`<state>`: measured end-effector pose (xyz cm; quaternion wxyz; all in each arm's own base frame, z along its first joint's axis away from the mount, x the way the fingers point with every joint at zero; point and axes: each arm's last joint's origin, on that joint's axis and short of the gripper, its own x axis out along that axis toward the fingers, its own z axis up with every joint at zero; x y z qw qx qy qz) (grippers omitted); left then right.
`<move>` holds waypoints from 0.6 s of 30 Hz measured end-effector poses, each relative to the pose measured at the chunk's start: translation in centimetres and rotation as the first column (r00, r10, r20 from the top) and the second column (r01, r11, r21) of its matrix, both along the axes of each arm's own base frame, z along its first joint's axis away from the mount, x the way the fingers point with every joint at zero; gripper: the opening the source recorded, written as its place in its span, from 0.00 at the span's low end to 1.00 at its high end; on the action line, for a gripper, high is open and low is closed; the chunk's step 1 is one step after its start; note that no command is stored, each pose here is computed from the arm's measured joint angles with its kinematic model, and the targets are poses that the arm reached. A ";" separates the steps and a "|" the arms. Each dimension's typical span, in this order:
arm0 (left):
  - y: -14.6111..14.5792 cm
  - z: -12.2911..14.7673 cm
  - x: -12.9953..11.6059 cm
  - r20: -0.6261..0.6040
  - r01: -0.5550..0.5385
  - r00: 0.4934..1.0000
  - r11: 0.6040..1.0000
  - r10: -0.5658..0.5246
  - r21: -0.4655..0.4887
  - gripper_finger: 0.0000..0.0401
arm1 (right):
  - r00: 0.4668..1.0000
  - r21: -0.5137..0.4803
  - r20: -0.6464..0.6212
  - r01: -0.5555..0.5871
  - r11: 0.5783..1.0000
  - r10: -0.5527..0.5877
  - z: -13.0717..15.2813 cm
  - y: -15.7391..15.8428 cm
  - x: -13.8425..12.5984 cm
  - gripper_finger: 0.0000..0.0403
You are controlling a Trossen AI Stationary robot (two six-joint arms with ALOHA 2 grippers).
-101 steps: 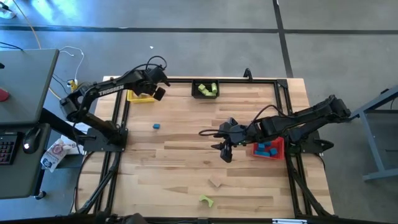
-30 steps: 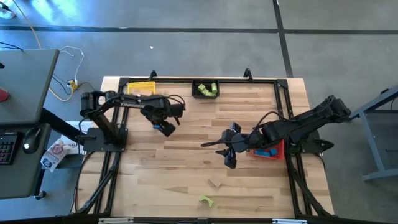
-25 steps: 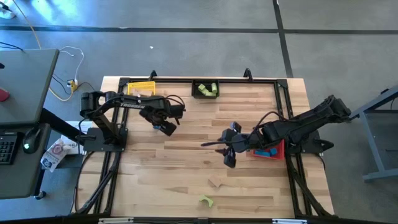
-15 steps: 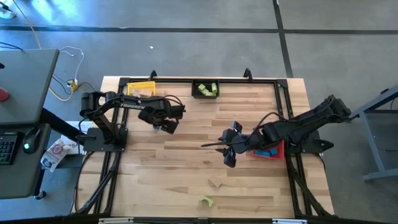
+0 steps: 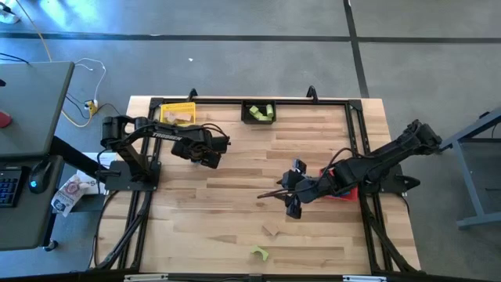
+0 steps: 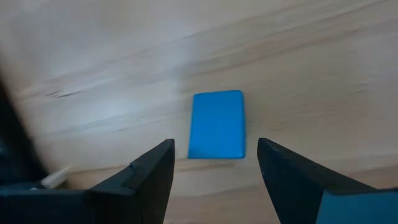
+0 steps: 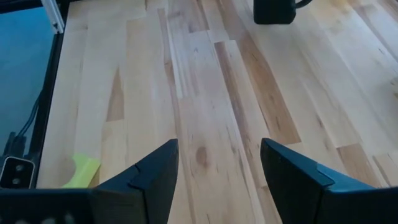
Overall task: Sort & place blocks by color
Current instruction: Put the blue block into the red basket
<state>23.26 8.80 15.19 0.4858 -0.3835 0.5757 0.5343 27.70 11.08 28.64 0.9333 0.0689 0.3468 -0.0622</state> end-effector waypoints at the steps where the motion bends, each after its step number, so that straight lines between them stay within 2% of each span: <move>1: 0.0 -0.2 0.0 0.011 0.000 1.000 1.000 0.000 0.002 0.53 | 1.000 -0.002 0.001 0.002 1.000 -0.002 0.0 0.0 0.0 0.53; 12: 0.6 -0.6 -0.1 0.038 0.003 0.999 1.000 -0.003 0.006 0.53 | 1.000 -0.004 0.002 0.006 1.000 -0.006 0.0 0.0 0.0 0.53; 18: 0.6 -0.6 -0.1 0.034 0.036 0.999 0.999 -0.036 -0.001 0.46 | 1.000 -0.004 0.002 0.006 1.000 -0.006 0.0 0.0 0.0 0.53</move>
